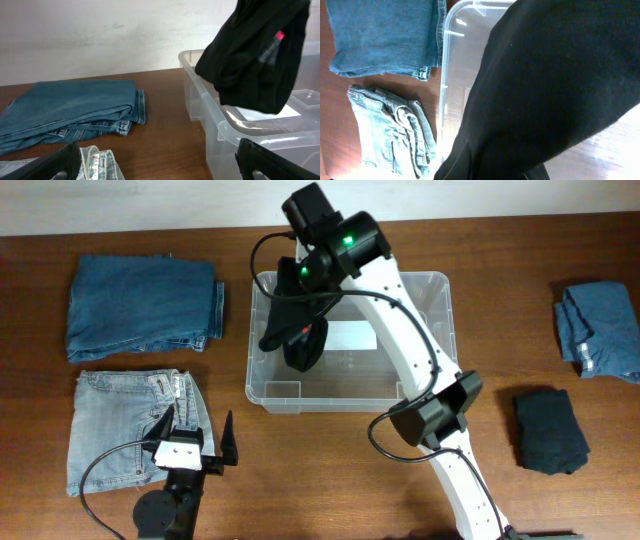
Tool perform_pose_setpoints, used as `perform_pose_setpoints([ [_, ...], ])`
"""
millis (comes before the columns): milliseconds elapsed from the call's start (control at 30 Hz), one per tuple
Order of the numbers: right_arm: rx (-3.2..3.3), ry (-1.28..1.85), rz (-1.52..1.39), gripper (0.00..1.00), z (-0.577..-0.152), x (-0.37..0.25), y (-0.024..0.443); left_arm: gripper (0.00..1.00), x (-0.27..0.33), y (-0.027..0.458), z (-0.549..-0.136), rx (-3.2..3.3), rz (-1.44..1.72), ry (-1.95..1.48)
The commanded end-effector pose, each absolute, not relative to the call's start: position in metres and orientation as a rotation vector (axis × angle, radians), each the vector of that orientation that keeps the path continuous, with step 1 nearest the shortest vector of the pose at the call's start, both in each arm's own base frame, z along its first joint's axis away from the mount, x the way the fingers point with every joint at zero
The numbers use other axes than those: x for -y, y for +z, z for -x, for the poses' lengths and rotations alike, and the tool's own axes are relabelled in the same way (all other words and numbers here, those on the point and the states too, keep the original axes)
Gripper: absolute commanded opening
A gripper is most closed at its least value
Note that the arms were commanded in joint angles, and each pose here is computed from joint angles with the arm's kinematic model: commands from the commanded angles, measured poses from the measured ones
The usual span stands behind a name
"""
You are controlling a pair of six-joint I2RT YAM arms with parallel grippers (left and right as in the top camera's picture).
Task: Pack container
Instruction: 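Lift the black garment and carry it over the clear bin, then lower the black garment into the bin's left side and release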
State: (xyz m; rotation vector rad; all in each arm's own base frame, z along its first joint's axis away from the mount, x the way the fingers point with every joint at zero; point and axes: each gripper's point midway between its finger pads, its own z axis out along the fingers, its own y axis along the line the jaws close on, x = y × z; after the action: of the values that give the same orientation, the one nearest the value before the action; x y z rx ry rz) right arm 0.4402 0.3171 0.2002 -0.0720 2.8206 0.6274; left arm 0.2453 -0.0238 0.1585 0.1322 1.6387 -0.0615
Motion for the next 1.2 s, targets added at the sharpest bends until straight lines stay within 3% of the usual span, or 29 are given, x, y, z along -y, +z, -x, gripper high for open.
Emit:
perform_pose_setpoints([
  [0, -2.800, 0.634, 0.072, 0.04, -0.443, -0.326, 0.198, 0.99, 0.023, 0.157, -0.245, -1.642, -0.143, -0.048],
  [367, -2.828, 0.653, 0.082, 0.04, -0.447, -0.334, 0.178, 1.00, 0.023, 0.157, -0.245, -1.642, -0.143, -0.048],
  [500, -2.874, 0.627, 0.082, 0.12, -0.444, -0.332, 0.164, 0.99, 0.023, 0.157, -0.245, -1.642, -0.143, -0.048],
  [600, -2.928, 0.590, 0.072, 0.13, -0.438, -0.328, 0.150, 0.99, 0.023, 0.157, -0.245, -1.641, -0.143, -0.048],
  [900, -3.052, 0.231, 0.022, 0.17, -0.422, -0.283, 0.121, 1.00, 0.023, 0.157, -0.245, -1.641, -0.143, -0.048],
  [933, -3.055, 0.205, 0.020, 0.20, -0.421, -0.280, 0.120, 0.99, 0.023, 0.157, -0.245, -1.642, -0.143, -0.048],
  [967, -3.060, 0.167, 0.018, 0.31, -0.420, -0.275, 0.120, 0.99, 0.023, 0.157, -0.245, -1.642, -0.143, -0.048],
  [1033, -3.064, 0.140, 0.073, 0.62, -0.418, -0.272, 0.119, 0.99, 0.023, 0.157, -0.245, -1.642, -0.143, -0.048],
  [1067, -3.063, 0.138, 0.100, 0.71, -0.418, -0.272, 0.119, 0.99, 0.023, 0.157, -0.245, -1.642, -0.143, -0.048],
  [1167, -3.060, 0.129, 0.136, 0.86, -0.418, -0.271, 0.118, 0.99, 0.023, 0.157, -0.245, -1.641, -0.143, -0.048],
])
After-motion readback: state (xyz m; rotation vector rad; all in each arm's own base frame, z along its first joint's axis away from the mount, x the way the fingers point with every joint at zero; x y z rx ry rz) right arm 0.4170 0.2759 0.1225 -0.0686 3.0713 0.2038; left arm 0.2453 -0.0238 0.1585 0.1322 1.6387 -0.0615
